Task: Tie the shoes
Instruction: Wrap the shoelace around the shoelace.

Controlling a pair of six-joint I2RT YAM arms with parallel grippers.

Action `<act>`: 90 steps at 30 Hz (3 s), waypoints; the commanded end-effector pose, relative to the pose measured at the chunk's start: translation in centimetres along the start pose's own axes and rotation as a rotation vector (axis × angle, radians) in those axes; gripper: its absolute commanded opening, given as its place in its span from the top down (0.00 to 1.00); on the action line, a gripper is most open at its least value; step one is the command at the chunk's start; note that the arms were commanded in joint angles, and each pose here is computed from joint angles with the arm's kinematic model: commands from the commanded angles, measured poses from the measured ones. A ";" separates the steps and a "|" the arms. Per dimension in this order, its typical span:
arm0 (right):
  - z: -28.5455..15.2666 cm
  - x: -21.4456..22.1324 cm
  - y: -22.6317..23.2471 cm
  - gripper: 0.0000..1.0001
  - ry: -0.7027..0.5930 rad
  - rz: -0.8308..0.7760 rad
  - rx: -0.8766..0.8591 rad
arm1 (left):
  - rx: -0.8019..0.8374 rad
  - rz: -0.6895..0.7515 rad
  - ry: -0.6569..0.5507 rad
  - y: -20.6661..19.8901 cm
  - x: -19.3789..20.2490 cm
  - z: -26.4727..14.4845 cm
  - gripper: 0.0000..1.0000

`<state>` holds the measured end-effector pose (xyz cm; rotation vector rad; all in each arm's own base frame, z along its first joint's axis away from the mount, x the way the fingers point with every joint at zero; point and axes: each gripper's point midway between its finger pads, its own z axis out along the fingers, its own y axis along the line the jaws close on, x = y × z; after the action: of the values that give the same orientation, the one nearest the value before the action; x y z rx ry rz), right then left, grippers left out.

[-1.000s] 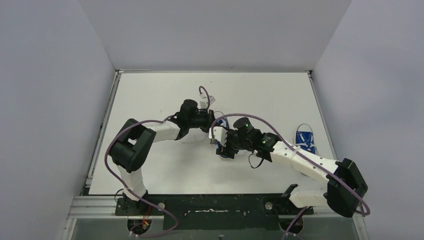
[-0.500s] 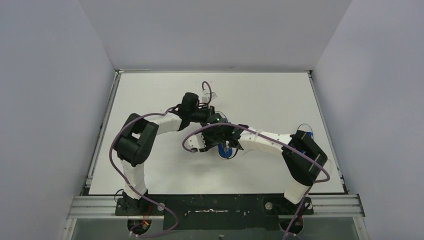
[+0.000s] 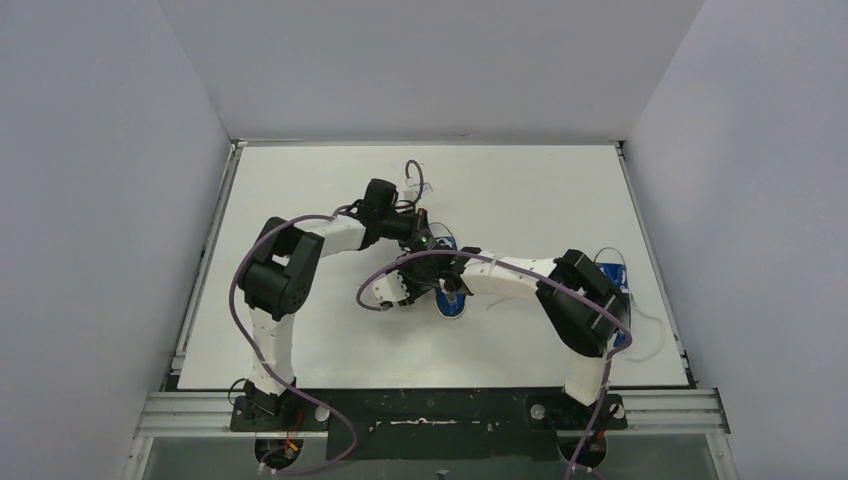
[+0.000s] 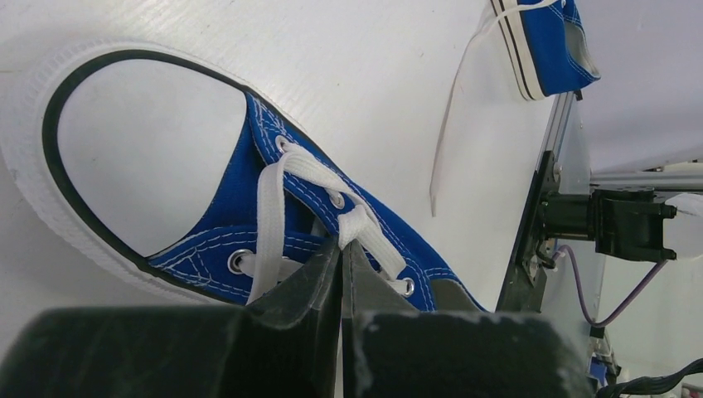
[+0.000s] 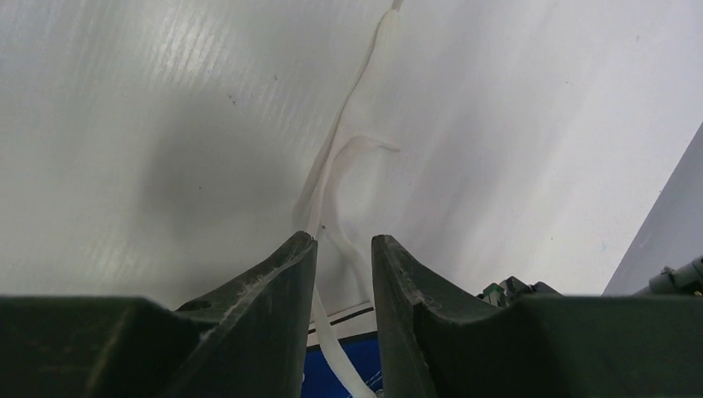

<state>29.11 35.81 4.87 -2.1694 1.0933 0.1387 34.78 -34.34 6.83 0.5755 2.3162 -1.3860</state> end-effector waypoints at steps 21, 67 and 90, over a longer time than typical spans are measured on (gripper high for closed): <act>-0.6 -1.1 -6.2 0.70 -0.036 -0.013 0.143 | 0.105 -0.003 -0.004 -0.7 0.0 -0.3 1.00; -1.2 -3.6 -5.1 1.00 -0.170 0.372 0.123 | 0.117 -0.071 -0.039 -0.1 -0.7 -1.8 1.00; -17.5 6.6 8.2 1.00 0.614 2.098 0.441 | 0.054 -0.251 -0.107 -1.7 -0.1 -2.2 1.00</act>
<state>25.98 22.08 12.99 -0.2012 2.6537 0.3873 33.36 -32.62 7.41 0.2165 2.4018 -1.5537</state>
